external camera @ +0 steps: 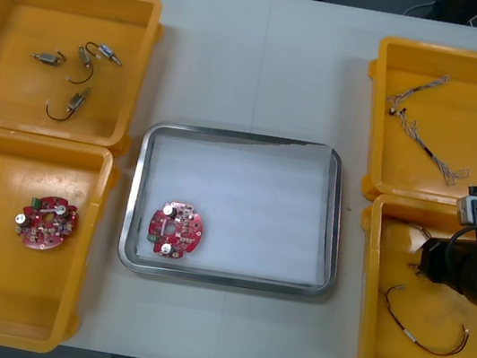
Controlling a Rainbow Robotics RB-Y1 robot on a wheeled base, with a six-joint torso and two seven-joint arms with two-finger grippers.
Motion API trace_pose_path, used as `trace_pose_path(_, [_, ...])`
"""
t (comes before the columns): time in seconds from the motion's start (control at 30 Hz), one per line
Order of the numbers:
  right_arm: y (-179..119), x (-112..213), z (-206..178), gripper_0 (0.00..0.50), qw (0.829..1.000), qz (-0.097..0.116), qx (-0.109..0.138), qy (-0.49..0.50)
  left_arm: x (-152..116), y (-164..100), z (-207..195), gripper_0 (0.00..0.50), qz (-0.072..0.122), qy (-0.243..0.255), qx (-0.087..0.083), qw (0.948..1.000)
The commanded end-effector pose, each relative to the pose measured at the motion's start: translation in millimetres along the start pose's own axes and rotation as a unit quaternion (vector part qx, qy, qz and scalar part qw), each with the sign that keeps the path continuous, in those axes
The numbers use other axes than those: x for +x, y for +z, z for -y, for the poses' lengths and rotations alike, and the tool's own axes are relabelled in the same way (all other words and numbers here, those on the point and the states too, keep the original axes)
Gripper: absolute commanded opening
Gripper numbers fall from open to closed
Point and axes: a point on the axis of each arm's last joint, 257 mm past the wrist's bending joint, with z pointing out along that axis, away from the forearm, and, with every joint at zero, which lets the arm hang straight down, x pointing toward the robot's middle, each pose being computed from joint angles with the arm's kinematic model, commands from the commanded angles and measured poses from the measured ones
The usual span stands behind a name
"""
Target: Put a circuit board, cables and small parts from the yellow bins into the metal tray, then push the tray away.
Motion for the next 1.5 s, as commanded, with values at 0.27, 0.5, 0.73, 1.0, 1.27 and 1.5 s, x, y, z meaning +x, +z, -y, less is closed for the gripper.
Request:
trace_pose_path(0.27, [-61.4, -34.1, -20.1, 0.000, 0.999, -0.024, -0.012, -0.045, -10.1, 21.8, 34.9, 0.500, 0.020, -0.049, 0.047, 0.9975])
trace_pose_path(0.5, [-87.7, -33.9, -19.6, 0.000, 0.997, -0.051, -0.026, -0.047, 4.4, 49.5, 38.8, 0.500, 0.021, -0.091, 0.052, 0.9942])
trace_pose_path(0.73, [-106.9, -25.5, -15.1, 0.000, 0.994, -0.084, -0.039, -0.049, 16.9, 67.6, 30.0, 0.500, 0.013, -0.105, 0.038, 0.9936])
trace_pose_path(1.0, [-109.9, -10.8, -4.9, 0.000, 0.991, -0.109, -0.027, -0.065, 28.3, 85.5, 29.7, 0.500, -0.008, -0.147, 0.052, 0.9877])
trace_pose_path(1.27, [-109.1, 10.0, 6.3, 0.000, 0.988, -0.135, -0.020, -0.073, 35.9, 99.7, 31.5, 0.500, -0.005, -0.152, 0.061, 0.9865])
trace_pose_path(1.5, [-108.5, 23.9, 14.7, 0.000, 0.986, -0.149, -0.011, -0.078, 43.3, 103.2, 30.8, 0.500, -0.012, -0.155, 0.057, 0.9862])
